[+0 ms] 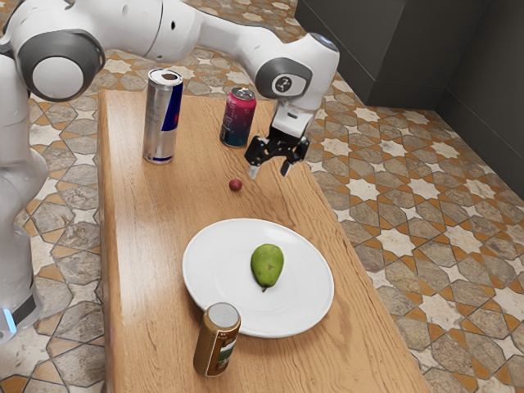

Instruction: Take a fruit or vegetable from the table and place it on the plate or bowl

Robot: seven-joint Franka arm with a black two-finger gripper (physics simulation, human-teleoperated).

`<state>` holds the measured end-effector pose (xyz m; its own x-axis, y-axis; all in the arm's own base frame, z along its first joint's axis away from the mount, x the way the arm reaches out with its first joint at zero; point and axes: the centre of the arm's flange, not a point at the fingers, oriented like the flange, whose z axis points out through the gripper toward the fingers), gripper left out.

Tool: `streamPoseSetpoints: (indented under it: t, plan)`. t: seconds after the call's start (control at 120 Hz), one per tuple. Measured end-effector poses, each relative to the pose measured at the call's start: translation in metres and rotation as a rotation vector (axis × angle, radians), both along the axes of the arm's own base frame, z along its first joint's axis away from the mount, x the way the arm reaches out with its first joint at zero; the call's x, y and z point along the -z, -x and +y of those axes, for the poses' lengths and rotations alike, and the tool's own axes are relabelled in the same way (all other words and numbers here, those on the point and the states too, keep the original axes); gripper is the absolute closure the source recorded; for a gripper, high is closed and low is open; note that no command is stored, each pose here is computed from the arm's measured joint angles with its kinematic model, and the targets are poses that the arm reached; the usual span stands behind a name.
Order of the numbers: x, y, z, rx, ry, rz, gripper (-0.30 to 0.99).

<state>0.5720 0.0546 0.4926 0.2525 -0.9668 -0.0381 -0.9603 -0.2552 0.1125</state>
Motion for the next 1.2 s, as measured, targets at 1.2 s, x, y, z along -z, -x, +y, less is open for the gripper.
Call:
streamPoseSetpoints:
  t: [1.2]
  plan:
    - [0.06, -0.007, 0.055, -0.057, -0.002, 0.07, 0.0]
